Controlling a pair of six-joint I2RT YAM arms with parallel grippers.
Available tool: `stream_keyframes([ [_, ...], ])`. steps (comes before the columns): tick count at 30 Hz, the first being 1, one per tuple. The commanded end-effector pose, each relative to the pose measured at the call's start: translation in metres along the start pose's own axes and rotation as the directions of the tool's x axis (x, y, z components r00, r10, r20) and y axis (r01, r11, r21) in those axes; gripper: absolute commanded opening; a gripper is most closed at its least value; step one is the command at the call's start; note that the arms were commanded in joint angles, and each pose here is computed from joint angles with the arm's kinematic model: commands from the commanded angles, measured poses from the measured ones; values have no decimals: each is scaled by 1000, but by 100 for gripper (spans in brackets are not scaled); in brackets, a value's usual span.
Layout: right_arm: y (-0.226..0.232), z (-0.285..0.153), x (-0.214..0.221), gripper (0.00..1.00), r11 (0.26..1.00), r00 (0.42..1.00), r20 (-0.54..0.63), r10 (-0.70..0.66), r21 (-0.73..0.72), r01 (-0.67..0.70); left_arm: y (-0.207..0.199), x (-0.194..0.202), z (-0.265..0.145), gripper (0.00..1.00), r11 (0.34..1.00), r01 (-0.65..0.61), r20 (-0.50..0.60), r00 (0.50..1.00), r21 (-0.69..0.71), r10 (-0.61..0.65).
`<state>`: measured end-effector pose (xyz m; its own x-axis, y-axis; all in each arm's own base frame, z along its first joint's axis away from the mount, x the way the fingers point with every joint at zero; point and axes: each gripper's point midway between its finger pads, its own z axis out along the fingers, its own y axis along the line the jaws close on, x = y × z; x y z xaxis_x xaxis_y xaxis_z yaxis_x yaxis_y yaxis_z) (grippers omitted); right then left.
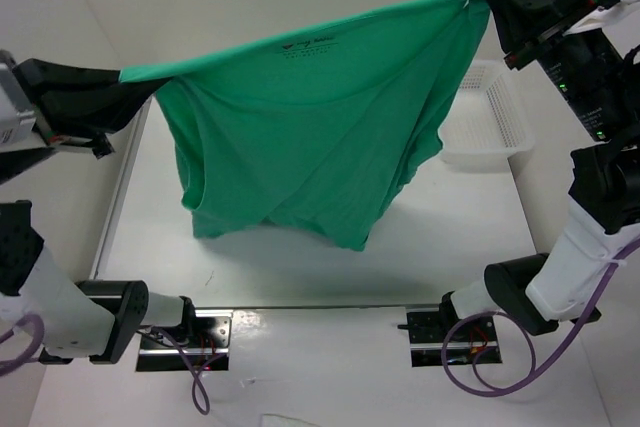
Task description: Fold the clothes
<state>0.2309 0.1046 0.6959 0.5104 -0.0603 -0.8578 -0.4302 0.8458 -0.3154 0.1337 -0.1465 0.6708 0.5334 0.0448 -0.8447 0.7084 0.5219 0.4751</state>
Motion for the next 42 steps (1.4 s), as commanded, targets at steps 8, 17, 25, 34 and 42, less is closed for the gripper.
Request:
stream_keyframes([
  [8, -19, 16, -16, 4, 996, 996, 89, 32, 78, -39, 43, 10, 8, 0, 990, 2, -5, 1000, -141, -3],
  [17, -52, 99, 122, 4, 985, 982, -150, 110, 150, -88, 122, 142, 46, 0, 946, 240, -151, 949, -217, -276],
  [25, -52, 115, 149, 4, 984, 975, -177, 133, 140, -108, 131, 161, 50, 0, 942, 254, -176, 940, -219, -294],
  [34, -34, 70, 63, 4, 993, 994, -51, 93, 85, -88, 93, 85, 29, 0, 967, 150, -101, 980, -207, -174],
  [42, -20, 19, 12, 4, 994, 998, 10, 66, 90, -67, 41, 36, 3, 0, 982, 83, -56, 994, -172, -94],
])
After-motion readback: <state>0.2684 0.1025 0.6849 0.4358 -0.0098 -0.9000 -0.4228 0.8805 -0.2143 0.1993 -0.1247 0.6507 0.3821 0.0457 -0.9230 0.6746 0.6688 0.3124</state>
